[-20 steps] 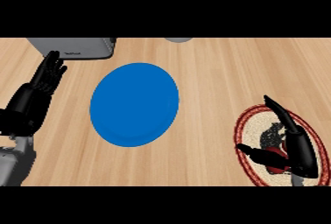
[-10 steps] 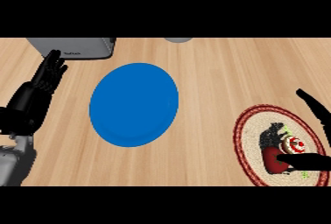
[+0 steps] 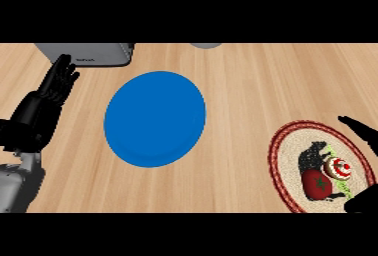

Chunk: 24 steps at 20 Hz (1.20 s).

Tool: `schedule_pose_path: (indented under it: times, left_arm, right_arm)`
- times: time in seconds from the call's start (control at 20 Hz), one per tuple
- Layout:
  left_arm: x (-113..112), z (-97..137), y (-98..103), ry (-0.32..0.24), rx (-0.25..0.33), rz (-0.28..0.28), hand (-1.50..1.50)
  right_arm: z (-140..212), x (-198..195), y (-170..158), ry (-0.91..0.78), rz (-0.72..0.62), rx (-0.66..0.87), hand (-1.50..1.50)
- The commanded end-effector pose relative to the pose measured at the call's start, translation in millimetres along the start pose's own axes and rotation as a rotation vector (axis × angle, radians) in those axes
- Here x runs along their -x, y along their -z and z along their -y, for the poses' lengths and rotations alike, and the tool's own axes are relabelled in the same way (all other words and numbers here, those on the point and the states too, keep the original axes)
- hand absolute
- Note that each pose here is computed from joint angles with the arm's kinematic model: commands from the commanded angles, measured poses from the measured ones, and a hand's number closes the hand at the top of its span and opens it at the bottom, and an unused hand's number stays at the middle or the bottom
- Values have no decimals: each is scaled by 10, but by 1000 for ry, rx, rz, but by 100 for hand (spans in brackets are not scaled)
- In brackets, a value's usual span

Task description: Pick the cupcake from the placemat and place it in the plate

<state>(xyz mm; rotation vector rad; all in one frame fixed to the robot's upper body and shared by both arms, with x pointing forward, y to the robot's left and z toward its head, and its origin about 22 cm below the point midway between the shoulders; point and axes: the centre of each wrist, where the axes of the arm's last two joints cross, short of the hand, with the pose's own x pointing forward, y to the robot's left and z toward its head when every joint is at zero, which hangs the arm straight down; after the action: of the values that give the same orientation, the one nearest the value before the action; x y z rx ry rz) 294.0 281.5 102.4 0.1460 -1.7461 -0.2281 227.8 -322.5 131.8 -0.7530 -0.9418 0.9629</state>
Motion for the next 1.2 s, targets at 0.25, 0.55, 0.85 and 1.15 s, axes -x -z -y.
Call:
schedule_pose_path:
  times: [0.25, 0.55, 0.85, 1.15]
  left_arm:
    - [101, 37, -120, -9, -5, 10, 0]
    - [32, 61, -21, 5, 5, -4, 0]
    - [-68, 14, 52, -4, 15, 14, 0]
    - [86, 11, 130, -10, 19, -1, 0]
  right_arm:
    - [-230, -155, 130, -89, -125, -47, -150]
    - [-126, -163, 486, -149, -240, -79, -150]
    - [-444, 222, 548, -141, -269, -90, -150]
    - [-661, 285, 668, -140, -261, -167, -150]
